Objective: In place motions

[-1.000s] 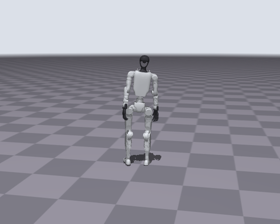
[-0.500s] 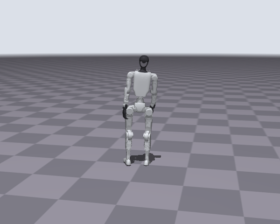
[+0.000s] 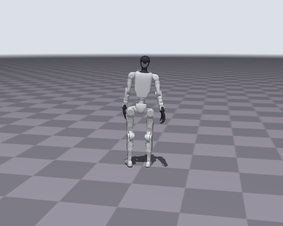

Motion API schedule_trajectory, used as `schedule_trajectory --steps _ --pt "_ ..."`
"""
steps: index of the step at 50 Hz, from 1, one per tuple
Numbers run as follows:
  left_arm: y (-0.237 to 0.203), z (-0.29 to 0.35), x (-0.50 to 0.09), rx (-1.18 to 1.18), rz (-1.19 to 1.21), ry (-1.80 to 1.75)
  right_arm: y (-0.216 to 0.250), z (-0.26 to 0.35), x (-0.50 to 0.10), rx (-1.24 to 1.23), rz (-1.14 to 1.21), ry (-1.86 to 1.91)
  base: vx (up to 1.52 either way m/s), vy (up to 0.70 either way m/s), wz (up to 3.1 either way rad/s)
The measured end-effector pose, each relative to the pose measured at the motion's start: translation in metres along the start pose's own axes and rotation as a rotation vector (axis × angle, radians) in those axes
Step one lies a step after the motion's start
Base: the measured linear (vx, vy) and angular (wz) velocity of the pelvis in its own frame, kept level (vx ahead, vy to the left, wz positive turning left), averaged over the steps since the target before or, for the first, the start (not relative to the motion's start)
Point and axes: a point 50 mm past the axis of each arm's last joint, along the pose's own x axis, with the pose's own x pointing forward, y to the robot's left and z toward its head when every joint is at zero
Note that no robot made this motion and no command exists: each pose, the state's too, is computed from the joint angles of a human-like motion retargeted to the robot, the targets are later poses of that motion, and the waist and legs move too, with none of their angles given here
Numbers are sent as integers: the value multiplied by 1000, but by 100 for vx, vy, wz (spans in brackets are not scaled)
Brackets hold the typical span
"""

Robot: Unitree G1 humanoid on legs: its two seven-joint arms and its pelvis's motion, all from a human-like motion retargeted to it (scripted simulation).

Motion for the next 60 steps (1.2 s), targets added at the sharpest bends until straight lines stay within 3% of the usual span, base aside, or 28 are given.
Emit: schedule_trajectory --steps 11,18,25,33,43,50,60 --pt "-37 -134 -20 -653 76 275 1 174 -52 -387 40 -617 0 3 -6" --pt "-30 -150 -27 -691 86 346 1 219 -84 -374 99 -807 -1 3 36" --pt "-18 -115 -15 -545 42 215 -5 205 -73 -343 108 -740 0 2 31" --pt "-19 -76 -5 -425 18 101 -6 131 -30 -308 63 -408 1 3 -8" --pt "-5 -75 -7 -271 55 125 3 58 -8 -221 58 -166 1 1 11" --pt "-8 -88 -9 -347 47 172 0 58 -8 -190 51 -171 0 0 -5" --pt "-10 -94 -11 -351 41 198 0 112 -23 -250 79 -365 -1 0 -5"
